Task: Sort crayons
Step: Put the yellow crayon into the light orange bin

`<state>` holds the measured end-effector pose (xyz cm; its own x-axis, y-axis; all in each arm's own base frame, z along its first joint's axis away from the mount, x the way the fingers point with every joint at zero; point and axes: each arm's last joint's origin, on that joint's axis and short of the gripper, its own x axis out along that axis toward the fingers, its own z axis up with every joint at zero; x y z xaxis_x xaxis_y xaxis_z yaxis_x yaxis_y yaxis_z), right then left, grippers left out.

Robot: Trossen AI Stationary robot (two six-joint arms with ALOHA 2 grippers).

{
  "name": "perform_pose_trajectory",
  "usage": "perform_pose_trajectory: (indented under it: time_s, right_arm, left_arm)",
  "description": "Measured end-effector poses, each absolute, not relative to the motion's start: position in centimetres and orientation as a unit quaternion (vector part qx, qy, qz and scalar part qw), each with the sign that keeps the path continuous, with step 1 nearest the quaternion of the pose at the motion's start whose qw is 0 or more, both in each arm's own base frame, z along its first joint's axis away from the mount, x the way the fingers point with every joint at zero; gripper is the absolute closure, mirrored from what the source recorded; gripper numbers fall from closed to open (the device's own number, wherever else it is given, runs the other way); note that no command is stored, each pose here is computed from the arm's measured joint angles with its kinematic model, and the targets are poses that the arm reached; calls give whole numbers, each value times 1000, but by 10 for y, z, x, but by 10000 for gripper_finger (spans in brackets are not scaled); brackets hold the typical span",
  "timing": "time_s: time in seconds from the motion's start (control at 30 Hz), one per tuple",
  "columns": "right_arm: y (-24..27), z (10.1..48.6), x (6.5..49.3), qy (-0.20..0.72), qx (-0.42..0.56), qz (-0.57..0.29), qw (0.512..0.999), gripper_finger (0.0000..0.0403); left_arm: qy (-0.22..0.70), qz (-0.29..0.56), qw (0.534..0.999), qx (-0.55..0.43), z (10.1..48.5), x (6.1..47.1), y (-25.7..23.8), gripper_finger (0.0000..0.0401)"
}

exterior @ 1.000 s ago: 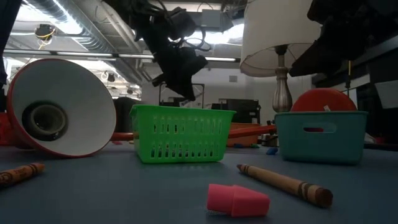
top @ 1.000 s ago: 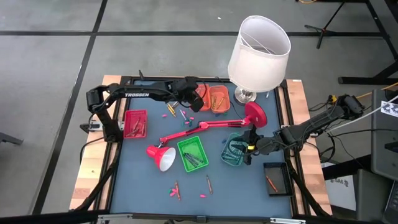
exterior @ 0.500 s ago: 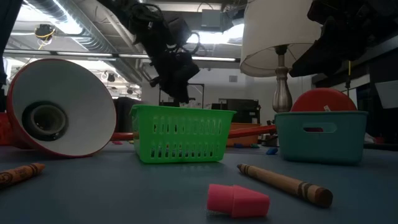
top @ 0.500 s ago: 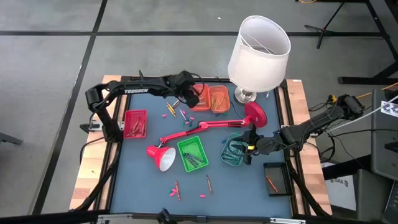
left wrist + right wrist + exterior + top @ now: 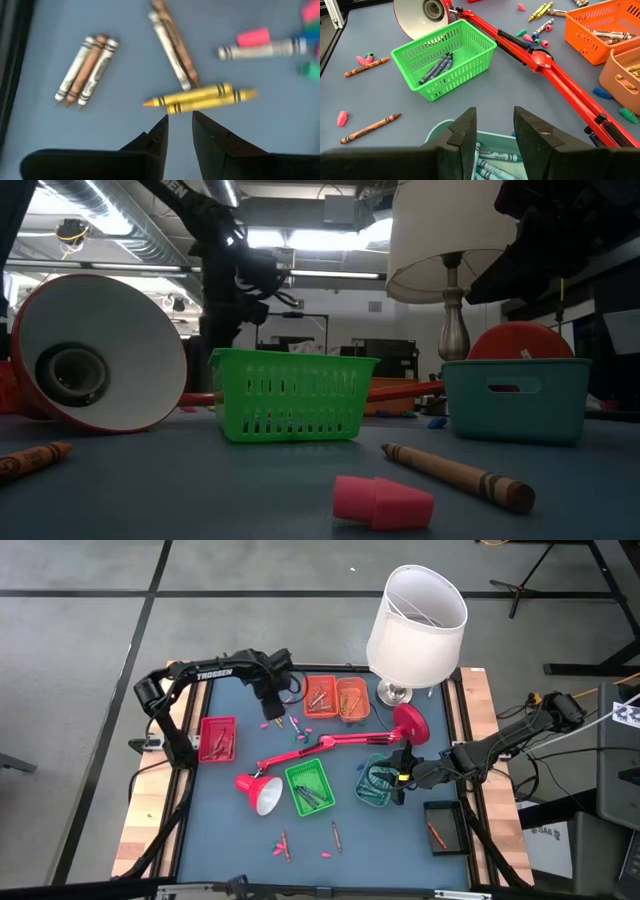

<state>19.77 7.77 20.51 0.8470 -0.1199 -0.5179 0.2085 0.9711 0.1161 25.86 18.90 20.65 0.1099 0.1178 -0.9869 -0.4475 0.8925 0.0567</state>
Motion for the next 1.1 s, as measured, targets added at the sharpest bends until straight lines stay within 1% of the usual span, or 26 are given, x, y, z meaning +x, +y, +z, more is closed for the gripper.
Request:
perform_pose_trajectory:
  time_s: [0.2, 0.3, 0.43, 0.6, 0.83, 1.1]
  right_arm:
    - [78, 205, 198, 263, 84, -86, 957, 276]
    - [78, 205, 198, 263, 84, -86, 957, 276]
    - [78, 205, 198, 263, 84, -86, 957, 276]
    - [78, 205, 198, 263, 84, -86, 957, 276]
    - [78, 205, 198, 263, 86, -86, 957, 276]
    - [78, 205, 198, 263, 86, -86, 957, 276]
  left_arm:
    - [669, 87, 738, -22, 199, 258, 182, 342]
    - [673, 41, 738, 8, 185, 255, 175, 340]
    - [680, 1, 732, 37, 169, 252, 165, 332]
    - [671, 8, 738, 76, 161, 257, 159, 318]
    - [657, -13, 745, 111, 160, 261, 157, 296]
    - [652, -8, 750, 114, 160, 262, 159, 303]
